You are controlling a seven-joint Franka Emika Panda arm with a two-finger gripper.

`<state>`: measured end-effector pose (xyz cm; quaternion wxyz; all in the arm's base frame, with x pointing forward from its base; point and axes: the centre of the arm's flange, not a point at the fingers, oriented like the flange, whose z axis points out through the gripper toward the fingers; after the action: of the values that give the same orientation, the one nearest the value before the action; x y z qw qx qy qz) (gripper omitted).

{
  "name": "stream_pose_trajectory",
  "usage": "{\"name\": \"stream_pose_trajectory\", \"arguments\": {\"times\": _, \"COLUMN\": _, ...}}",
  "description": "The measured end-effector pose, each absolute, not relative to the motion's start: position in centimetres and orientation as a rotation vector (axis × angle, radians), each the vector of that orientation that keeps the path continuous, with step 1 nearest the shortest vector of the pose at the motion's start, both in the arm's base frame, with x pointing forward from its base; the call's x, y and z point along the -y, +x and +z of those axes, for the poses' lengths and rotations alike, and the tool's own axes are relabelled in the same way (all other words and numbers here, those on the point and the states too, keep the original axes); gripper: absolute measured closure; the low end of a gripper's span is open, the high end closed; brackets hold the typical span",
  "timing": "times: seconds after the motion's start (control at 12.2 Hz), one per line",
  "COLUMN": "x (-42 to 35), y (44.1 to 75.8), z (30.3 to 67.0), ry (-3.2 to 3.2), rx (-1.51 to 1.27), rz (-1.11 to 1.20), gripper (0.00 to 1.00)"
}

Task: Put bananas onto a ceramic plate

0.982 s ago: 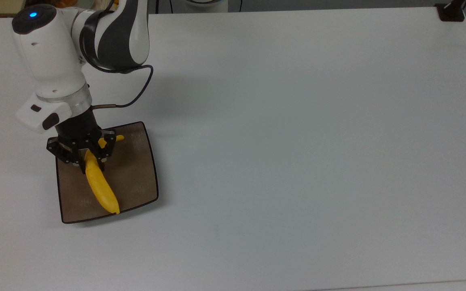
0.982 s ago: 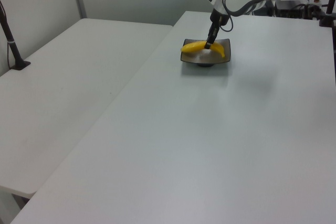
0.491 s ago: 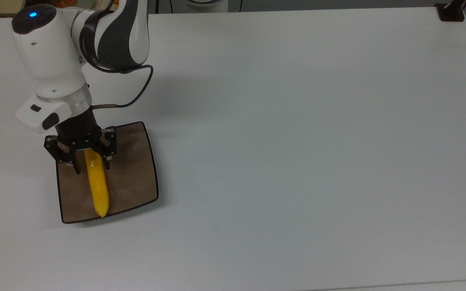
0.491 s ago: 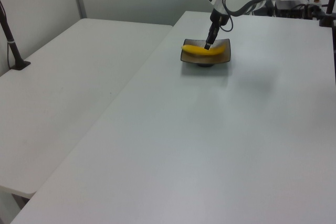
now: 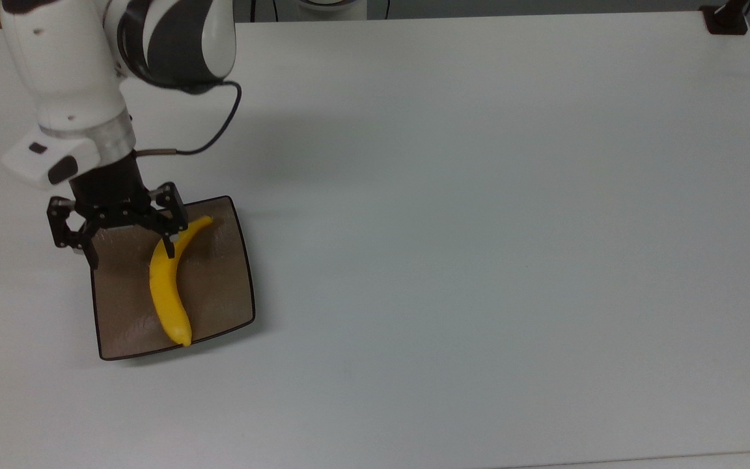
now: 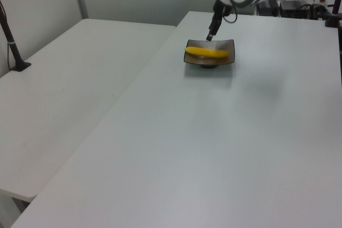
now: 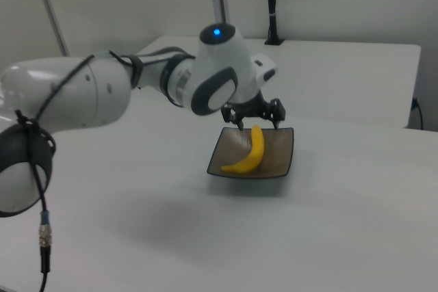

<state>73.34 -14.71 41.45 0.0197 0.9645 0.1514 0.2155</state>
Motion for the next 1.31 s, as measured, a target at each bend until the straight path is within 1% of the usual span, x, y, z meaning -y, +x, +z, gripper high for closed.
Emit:
{"name": "stream_pose_trajectory", "arguments": {"times": 0.16, "x": 14.5, "y": 72.1, "z": 45.1, "ry": 3.02, "rx": -0.466, "rz": 0.623, "gripper": 0.0}}
{"name": "stream_pose_trajectory", "arguments": {"times": 0.25, "x": 14.3, "y": 70.6, "z": 48.4, "ry": 3.052, "rx": -0.435, "rz": 0.575, "gripper": 0.0}}
{"name": "stream_pose_trajectory", "arguments": {"times": 0.41, "x": 14.0, "y": 66.0, "z": 56.2, "ry": 3.125, "rx": -0.293, "rz": 0.461, "gripper": 0.0}}
{"name": "stream_pose_trajectory", "arguments": {"times": 0.49, "x": 13.2, "y": 62.9, "z": 60.2, "ry": 3.159, "rx": -0.244, "rz": 0.385, "gripper": 0.0}}
{"name": "stream_pose_trajectory", "arguments": {"times": 0.57, "x": 12.1, "y": 59.9, "z": 63.4, "ry": 3.185, "rx": -0.245, "rz": 0.309, "gripper": 0.0}}
{"name": "stream_pose_trajectory", "arguments": {"times": 0.65, "x": 11.0, "y": 58.0, "z": 65.2, "ry": 3.199, "rx": -0.259, "rz": 0.258, "gripper": 0.0}}
{"name": "stream_pose_trajectory", "arguments": {"times": 0.9, "x": 5.6, "y": 53.5, "z": 68.5, "ry": 3.226, "rx": -0.364, "rz": 0.111, "gripper": 0.0}}
{"name": "stream_pose_trajectory", "arguments": {"times": 1.06, "x": 1.2, "y": 53.1, "z": 68.1, "ry": 3.24, "rx": -0.328, "rz": 0.067, "gripper": 0.0}}
{"name": "stream_pose_trajectory", "arguments": {"times": 1.23, "x": -3.6, "y": 53.3, "z": 66.4, "ry": 3.248, "rx": -0.285, "rz": 0.017, "gripper": 0.0}}
{"name": "stream_pose_trajectory", "arguments": {"times": 1.31, "x": -4.7, "y": 53.6, "z": 65.6, "ry": 3.245, "rx": -0.279, "rz": 0.031, "gripper": 0.0}}
